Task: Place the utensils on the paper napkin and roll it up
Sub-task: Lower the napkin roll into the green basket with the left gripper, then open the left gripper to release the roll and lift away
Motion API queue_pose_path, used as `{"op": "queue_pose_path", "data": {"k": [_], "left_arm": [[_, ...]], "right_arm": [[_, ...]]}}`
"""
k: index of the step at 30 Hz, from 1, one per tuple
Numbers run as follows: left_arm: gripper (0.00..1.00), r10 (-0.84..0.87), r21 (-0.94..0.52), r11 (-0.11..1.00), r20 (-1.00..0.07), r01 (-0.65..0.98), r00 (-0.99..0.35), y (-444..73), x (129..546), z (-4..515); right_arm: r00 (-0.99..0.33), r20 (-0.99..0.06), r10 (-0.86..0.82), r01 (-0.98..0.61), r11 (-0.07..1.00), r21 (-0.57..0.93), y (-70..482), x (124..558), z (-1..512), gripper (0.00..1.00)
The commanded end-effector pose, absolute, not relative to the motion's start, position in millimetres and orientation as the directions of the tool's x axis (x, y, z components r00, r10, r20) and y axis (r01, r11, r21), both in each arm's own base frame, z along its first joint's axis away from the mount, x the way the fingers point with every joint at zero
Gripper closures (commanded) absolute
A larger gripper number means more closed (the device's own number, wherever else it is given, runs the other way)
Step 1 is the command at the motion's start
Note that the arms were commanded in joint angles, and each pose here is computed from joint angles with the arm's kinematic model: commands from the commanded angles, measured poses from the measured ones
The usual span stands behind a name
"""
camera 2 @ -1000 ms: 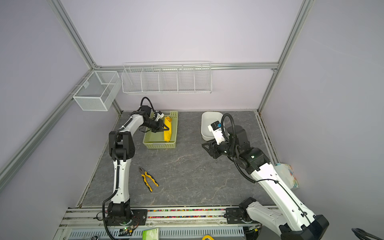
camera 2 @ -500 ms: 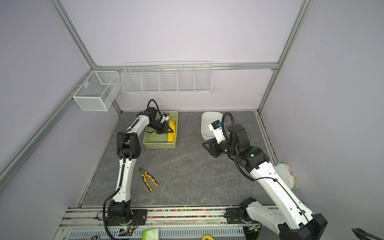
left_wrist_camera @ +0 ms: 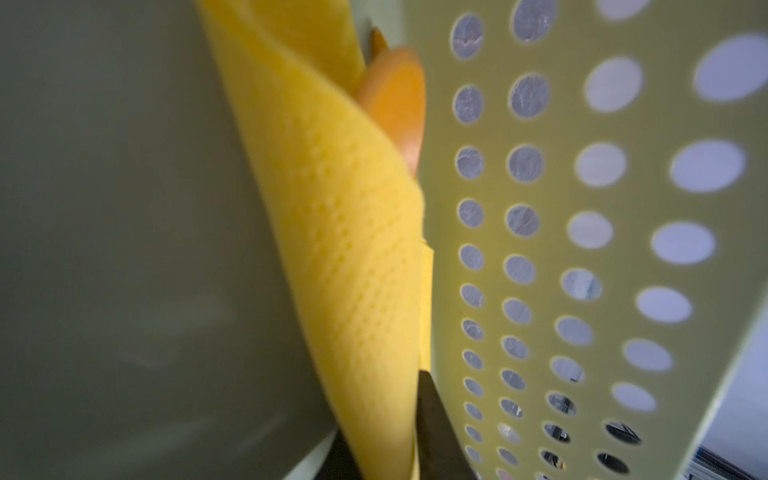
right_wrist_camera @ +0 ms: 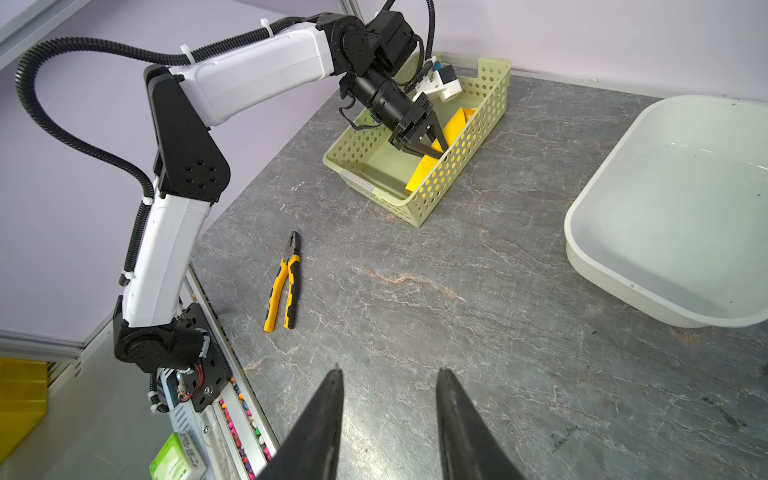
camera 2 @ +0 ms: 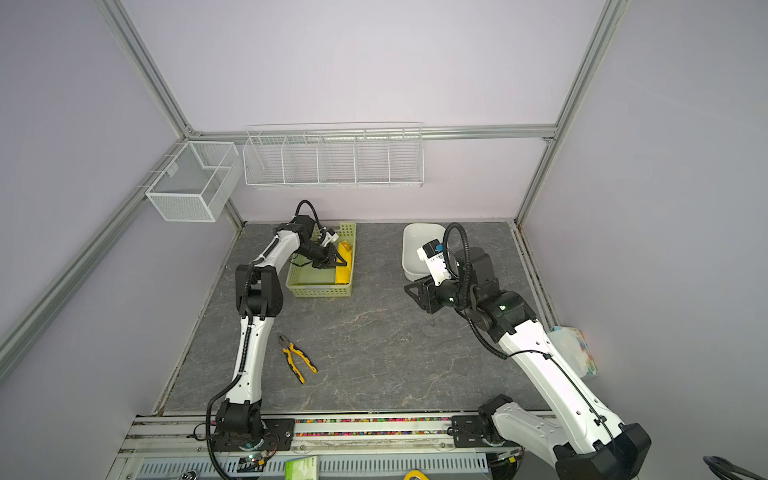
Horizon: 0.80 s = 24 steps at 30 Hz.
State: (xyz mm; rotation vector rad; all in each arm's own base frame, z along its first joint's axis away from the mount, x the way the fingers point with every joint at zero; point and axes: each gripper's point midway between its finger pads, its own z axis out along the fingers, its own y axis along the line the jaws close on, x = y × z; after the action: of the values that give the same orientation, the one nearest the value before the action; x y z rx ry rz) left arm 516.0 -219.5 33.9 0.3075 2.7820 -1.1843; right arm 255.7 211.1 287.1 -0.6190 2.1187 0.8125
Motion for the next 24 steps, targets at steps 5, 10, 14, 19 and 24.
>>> {"op": "queue_pose_path", "data": {"k": [5,10,14,19,24], "left_arm": [[0.71,0.156,-0.618,0.759,-0.132,0.204,-0.979,-199.9,512.3,14.4],[0.64,0.148,-0.577,0.788,-0.163,0.216,-0.976,-192.0,516.7,31.2],[0.56,0.147,-0.562,0.794,-0.19,0.23,-0.971,-190.1,518.3,47.7],[0.49,0.143,-0.55,0.799,-0.221,0.244,-0.965,-188.0,520.0,66.5],[0.38,0.139,-0.539,0.804,-0.239,0.251,-0.961,-184.5,519.3,81.9]], "right_arm": [[-0.558,-0.814,-0.164,-0.677,0.657,0.332,213.5,256.9,293.0,0.6],[-0.545,-0.824,-0.158,-0.684,0.652,0.327,212.8,254.4,300.1,0.59],[-0.534,-0.832,-0.153,-0.688,0.651,0.322,212.1,253.5,305.6,0.59],[-0.521,-0.841,-0.147,-0.693,0.648,0.316,211.7,252.1,311.4,0.59],[-0.508,-0.85,-0.139,-0.697,0.646,0.311,210.3,250.1,317.1,0.59]]}}
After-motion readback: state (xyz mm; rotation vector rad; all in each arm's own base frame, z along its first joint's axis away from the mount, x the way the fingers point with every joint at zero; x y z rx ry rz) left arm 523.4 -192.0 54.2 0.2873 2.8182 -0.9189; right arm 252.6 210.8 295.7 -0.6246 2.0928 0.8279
